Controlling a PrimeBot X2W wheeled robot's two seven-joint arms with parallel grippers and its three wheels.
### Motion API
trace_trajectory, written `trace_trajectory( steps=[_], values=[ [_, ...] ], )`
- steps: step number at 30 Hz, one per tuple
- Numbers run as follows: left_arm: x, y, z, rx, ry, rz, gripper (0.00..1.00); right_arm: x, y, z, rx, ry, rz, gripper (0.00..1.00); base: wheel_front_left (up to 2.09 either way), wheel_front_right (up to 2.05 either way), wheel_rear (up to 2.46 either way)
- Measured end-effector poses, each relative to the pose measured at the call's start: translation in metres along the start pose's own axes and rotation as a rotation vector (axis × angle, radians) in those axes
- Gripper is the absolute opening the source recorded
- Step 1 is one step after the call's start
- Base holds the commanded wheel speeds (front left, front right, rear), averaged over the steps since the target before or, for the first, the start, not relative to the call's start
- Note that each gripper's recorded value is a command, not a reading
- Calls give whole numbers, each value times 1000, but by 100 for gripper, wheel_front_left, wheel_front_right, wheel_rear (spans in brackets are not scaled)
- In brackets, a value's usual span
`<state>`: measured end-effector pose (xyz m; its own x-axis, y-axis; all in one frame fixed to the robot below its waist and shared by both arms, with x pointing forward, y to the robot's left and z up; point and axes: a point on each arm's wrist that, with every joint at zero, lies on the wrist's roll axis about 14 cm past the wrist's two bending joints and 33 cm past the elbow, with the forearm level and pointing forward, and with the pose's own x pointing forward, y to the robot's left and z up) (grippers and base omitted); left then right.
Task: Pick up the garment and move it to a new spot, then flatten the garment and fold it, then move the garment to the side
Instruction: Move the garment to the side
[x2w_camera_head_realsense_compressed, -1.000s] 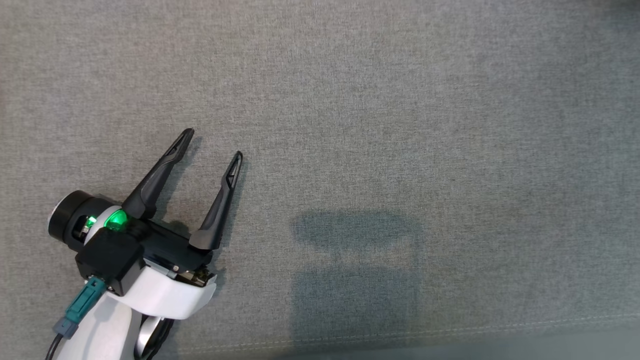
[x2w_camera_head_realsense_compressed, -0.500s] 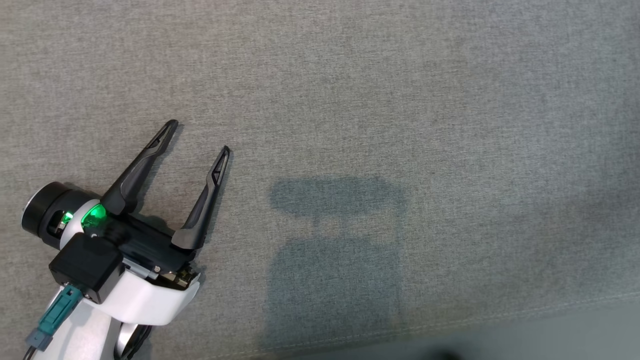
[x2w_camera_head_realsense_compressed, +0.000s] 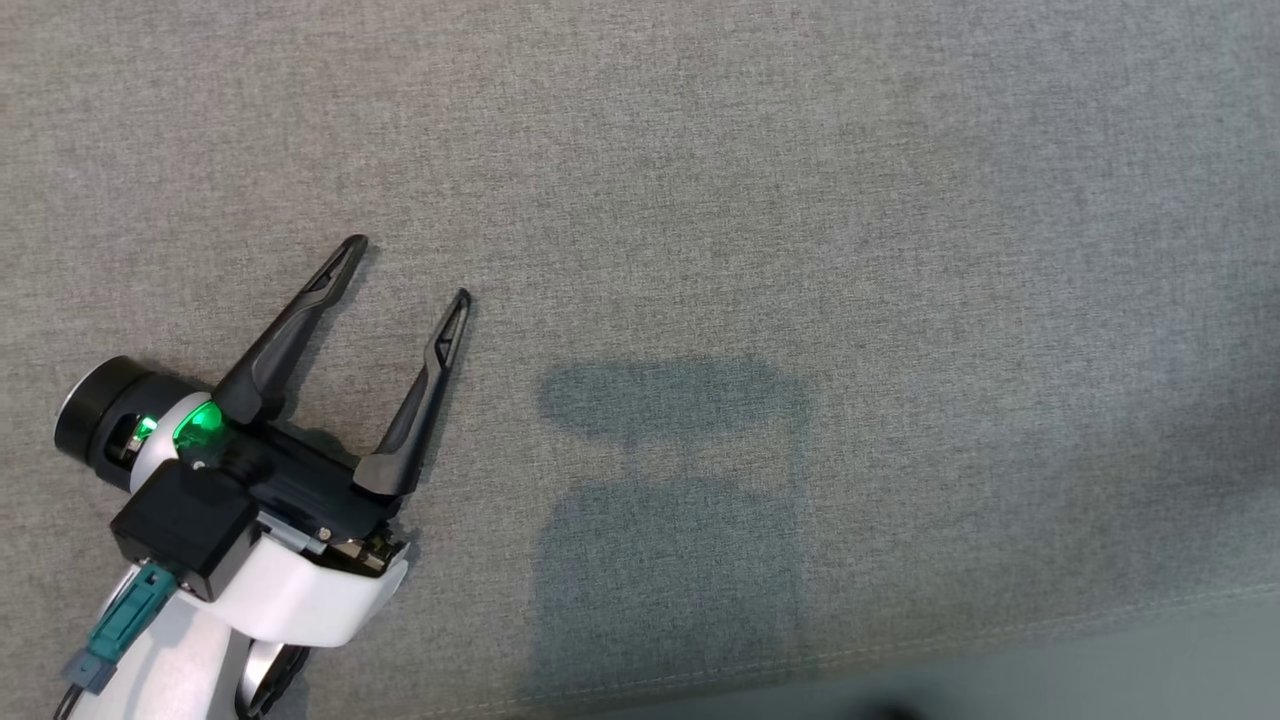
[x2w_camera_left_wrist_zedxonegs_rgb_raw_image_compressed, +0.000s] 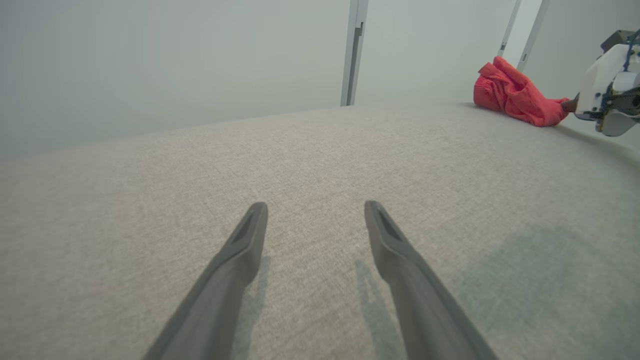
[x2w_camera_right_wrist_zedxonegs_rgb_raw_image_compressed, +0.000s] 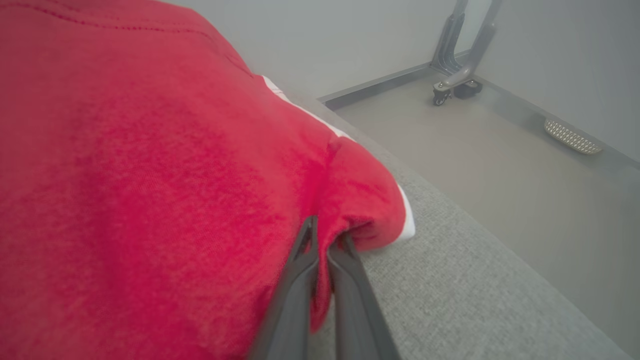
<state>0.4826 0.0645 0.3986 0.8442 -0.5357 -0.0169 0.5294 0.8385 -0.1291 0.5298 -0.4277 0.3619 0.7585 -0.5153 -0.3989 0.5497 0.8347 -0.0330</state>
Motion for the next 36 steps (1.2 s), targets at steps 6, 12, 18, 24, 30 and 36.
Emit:
trace_trajectory(
  steps=[6, 12, 18, 24, 30, 36],
  values=[
    [0, 1, 1, 1, 0, 5, 100, -1, 3, 2, -20, -4, -24, 100, 0, 0, 0],
    [0, -3, 8, -12, -7, 26, 100, -23, -8, -7, -50, 28, -92, 100, 0, 0, 0],
    [-3, -9, 27, -15, -36, 54, 100, -46, 1, 12, -79, -44, -82, 100, 0, 0, 0],
    [-15, -13, 49, -6, -64, 101, 100, -72, 6, 22, -50, -95, -44, 100, 0, 0, 0],
    [-37, -15, 65, 0, -73, 169, 100, -98, 30, 37, -61, -140, 58, 100, 0, 0, 0],
    [-67, -12, 75, 1, -76, 259, 100, -126, 68, 63, -75, -235, 199, 100, 0, 0, 0]
  ],
)
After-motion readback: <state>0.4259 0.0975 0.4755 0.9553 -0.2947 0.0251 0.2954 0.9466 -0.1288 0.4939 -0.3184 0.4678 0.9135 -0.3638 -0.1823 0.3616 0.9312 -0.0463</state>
